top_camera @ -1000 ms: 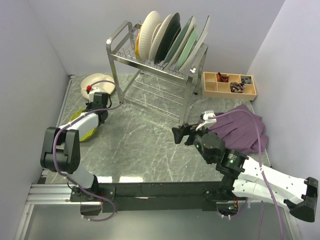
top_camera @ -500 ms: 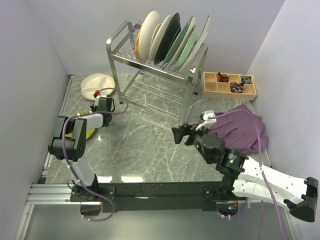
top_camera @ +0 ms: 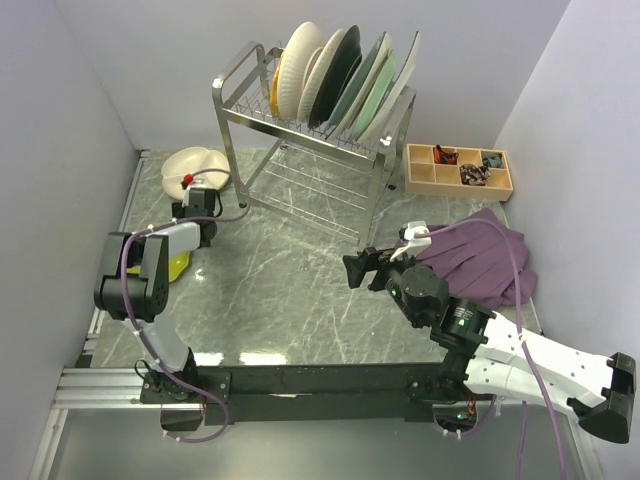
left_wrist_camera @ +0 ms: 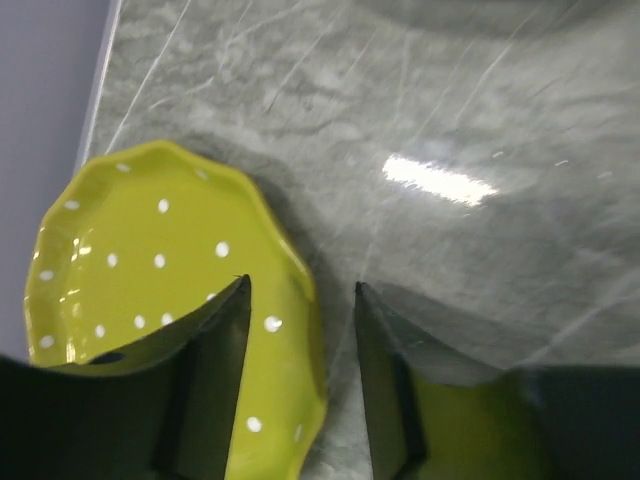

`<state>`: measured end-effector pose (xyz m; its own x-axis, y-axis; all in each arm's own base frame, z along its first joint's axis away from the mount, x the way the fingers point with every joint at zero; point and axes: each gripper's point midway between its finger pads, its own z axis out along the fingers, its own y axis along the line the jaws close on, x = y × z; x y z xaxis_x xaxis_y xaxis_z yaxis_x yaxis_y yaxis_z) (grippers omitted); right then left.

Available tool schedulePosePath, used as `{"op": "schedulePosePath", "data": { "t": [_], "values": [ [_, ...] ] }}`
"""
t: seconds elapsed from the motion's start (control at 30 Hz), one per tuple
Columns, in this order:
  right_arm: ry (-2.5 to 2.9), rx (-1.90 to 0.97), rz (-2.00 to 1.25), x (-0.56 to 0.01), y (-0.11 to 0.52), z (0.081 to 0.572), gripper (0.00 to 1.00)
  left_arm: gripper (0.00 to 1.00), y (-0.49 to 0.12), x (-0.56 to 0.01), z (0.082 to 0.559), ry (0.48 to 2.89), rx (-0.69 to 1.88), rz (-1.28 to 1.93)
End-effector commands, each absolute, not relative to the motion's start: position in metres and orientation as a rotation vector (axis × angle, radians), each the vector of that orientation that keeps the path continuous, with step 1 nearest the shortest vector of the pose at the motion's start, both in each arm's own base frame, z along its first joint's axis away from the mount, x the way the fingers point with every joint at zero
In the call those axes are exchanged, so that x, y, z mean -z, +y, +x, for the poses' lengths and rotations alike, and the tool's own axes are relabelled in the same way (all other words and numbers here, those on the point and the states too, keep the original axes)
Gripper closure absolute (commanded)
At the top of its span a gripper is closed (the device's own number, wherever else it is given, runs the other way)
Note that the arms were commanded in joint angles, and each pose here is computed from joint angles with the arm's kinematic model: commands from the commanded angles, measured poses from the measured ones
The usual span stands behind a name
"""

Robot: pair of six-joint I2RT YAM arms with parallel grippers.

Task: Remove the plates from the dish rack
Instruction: Place the plate at the center of the board.

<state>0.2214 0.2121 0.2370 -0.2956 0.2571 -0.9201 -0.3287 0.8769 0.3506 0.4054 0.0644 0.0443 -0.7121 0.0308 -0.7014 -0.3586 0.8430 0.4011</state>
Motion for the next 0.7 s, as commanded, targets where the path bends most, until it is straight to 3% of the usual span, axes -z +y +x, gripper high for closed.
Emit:
{"op": "schedulePosePath", "data": {
  "t": [0.0, 0.1, 0.2, 0.33, 0.47, 0.67],
  "values": [
    [1.727, -0.611, -0.025, -0.261, 0.214, 0.222, 0.05, 0.41, 0.044, -0.097, 0.436, 2.150, -0.432, -0.328],
    [1.730, -0.612, -0.026, -0.259, 0.214, 0.223, 0.05, 0.35, 0.027, -0.138, 0.445, 2.081, -0.252, -0.359],
    [1.730, -0.615, -0.028, -0.260, 0.215, 0.222, 0.04, 0.22, 0.016, -0.189, 0.448, 1.984, -0.123, -0.413],
    [1.738, -0.608, -0.038, -0.258, 0.217, 0.223, 0.04, 0.18, -0.008, -0.266, 0.439, 1.853, 0.143, -0.414],
    [1.745, -0.591, -0.035, -0.254, 0.216, 0.225, 0.04, 0.01, -0.040, -0.345, 0.409, 1.678, 0.397, -0.341],
    [1.764, -0.608, -0.066, -0.250, 0.225, 0.224, 0.04, 0.01, -0.069, -0.445, 0.335, 1.426, 0.571, -0.140]
  ]
}}
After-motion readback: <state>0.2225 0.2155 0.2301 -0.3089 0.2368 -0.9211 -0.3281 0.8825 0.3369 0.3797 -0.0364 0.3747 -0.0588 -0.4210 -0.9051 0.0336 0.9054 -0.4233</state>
